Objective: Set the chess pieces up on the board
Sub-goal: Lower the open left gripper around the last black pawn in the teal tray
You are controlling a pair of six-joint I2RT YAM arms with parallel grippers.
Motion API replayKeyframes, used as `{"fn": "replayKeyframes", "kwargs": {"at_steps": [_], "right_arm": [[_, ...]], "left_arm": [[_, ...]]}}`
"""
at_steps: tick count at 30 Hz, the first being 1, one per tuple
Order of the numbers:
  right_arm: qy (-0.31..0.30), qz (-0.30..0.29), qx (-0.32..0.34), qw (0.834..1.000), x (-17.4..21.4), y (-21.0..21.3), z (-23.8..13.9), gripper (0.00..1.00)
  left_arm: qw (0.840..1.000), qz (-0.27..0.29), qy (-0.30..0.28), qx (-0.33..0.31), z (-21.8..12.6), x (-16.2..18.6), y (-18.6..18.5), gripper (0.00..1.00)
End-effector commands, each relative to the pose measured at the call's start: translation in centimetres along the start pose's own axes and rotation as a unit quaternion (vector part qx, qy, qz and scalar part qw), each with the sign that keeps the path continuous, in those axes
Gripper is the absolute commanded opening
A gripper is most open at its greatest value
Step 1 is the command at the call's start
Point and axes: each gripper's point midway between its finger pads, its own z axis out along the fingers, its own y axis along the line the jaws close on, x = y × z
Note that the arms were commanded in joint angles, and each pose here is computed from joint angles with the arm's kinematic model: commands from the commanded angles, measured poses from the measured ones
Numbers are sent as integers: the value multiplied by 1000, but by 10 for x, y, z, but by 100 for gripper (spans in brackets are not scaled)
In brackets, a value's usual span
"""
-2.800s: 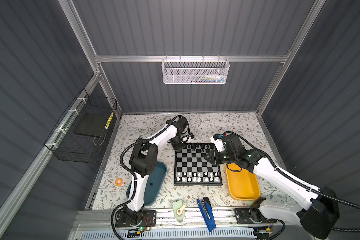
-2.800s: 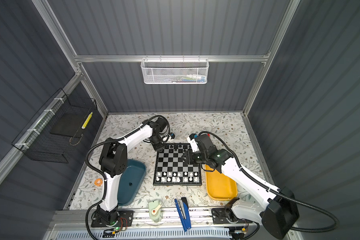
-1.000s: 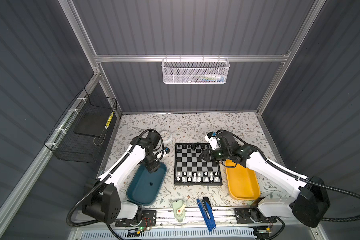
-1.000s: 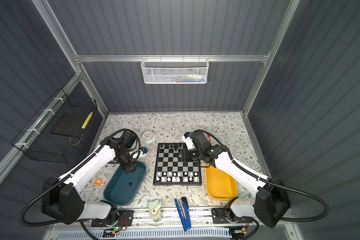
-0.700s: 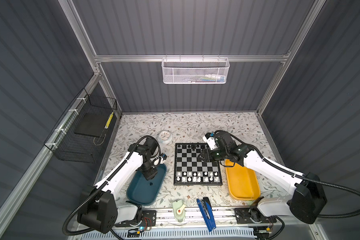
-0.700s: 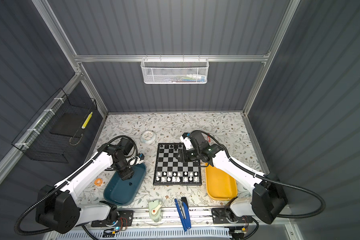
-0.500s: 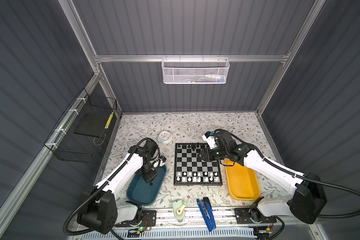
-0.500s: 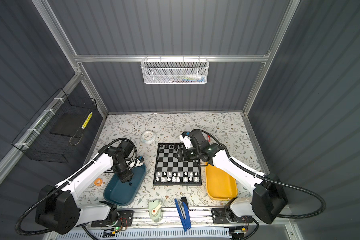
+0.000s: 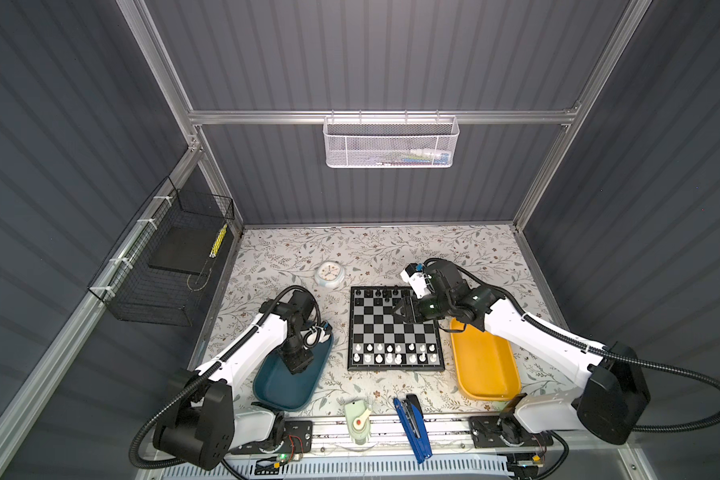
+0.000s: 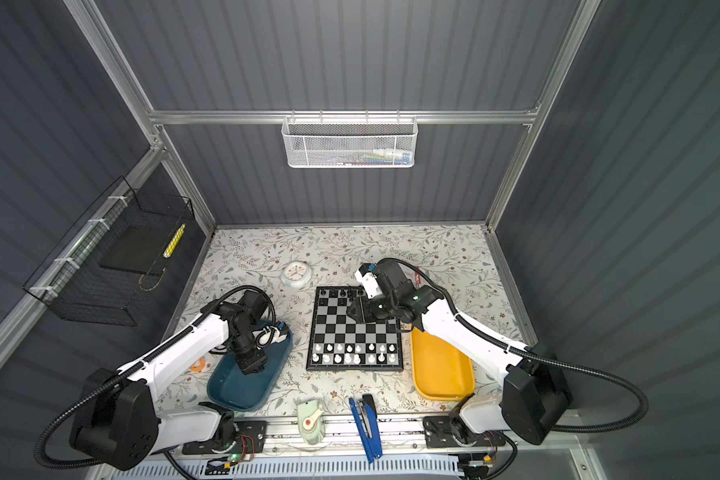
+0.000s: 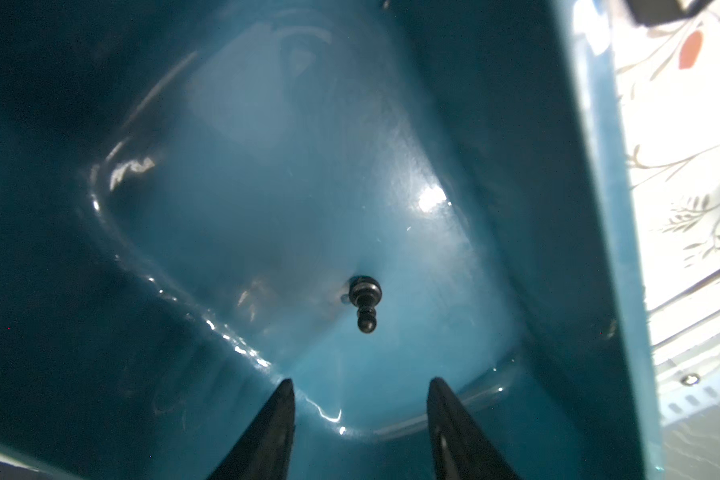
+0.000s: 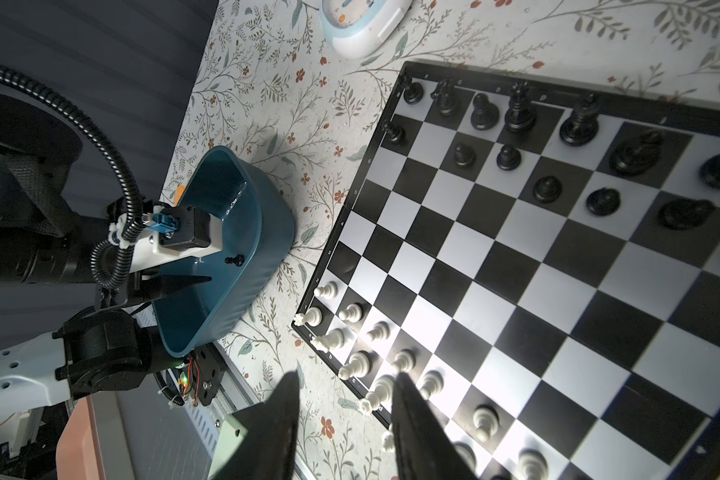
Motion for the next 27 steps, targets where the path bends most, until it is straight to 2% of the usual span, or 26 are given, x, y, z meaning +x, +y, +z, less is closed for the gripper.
{"fn": "replayKeyframes", "kwargs": {"at_steps": [1, 27], "right_arm": [[-4, -9, -2, 1000, -7, 7, -3, 39], [0, -7, 2, 1000, -4, 5, 0, 39]], "left_arm": [[1000, 11, -5, 3, 3, -2, 0, 52], [1000, 3, -7, 10, 23, -2, -3, 45]]}}
